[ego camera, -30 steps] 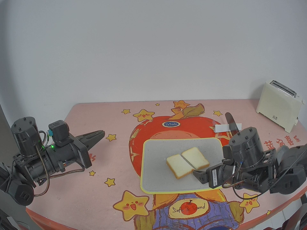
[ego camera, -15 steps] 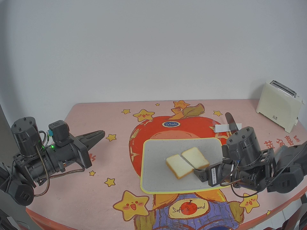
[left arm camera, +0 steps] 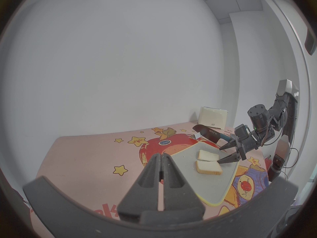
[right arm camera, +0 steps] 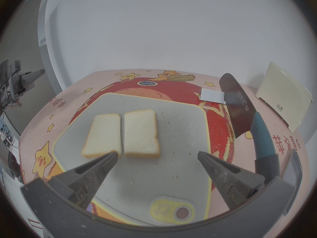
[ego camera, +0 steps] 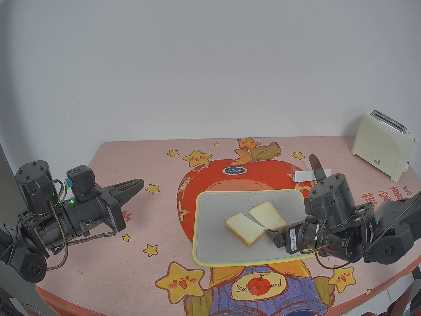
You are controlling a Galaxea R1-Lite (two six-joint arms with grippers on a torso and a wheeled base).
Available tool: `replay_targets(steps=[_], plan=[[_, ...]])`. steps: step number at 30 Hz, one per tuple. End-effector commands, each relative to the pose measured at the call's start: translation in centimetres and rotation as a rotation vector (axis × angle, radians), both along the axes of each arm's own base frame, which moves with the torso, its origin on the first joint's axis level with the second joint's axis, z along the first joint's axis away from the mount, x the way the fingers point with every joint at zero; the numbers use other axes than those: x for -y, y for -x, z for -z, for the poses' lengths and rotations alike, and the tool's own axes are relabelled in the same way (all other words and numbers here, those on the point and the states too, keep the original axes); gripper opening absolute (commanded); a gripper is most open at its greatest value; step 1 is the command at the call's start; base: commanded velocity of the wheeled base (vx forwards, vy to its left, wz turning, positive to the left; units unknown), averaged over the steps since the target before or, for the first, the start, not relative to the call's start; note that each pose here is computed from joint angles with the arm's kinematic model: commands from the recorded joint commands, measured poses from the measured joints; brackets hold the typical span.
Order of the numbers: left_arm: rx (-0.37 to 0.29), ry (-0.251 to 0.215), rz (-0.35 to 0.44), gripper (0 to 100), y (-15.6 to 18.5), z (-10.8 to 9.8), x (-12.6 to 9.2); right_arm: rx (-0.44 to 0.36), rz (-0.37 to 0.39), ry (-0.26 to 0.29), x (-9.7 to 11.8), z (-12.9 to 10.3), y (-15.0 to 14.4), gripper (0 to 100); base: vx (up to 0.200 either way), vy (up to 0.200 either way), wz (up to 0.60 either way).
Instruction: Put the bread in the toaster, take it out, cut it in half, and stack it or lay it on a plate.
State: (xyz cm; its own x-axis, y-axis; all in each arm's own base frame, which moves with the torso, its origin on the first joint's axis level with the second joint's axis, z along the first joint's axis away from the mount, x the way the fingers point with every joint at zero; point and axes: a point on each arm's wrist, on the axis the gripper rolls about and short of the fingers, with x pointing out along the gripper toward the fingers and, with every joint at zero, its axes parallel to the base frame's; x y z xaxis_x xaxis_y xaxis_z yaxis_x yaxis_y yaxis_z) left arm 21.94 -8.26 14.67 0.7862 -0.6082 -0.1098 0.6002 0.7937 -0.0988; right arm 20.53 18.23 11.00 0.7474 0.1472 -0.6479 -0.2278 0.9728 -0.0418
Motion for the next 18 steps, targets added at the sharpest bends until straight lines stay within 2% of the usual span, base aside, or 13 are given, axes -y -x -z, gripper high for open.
replay_targets(steps=[1,18], plan=[[-0.001,0.0,0.0,0,-0.02,0.02,0.02,-0.004,-0.01,0.003,-0.34,0.2,0.06,100,0.0,0.0,0.0],[-0.007,-0.002,0.0,0,0.07,0.16,-0.01,0.007,0.007,-0.01,-0.4,-0.13,-0.68,100,0.0,0.0,0.0]])
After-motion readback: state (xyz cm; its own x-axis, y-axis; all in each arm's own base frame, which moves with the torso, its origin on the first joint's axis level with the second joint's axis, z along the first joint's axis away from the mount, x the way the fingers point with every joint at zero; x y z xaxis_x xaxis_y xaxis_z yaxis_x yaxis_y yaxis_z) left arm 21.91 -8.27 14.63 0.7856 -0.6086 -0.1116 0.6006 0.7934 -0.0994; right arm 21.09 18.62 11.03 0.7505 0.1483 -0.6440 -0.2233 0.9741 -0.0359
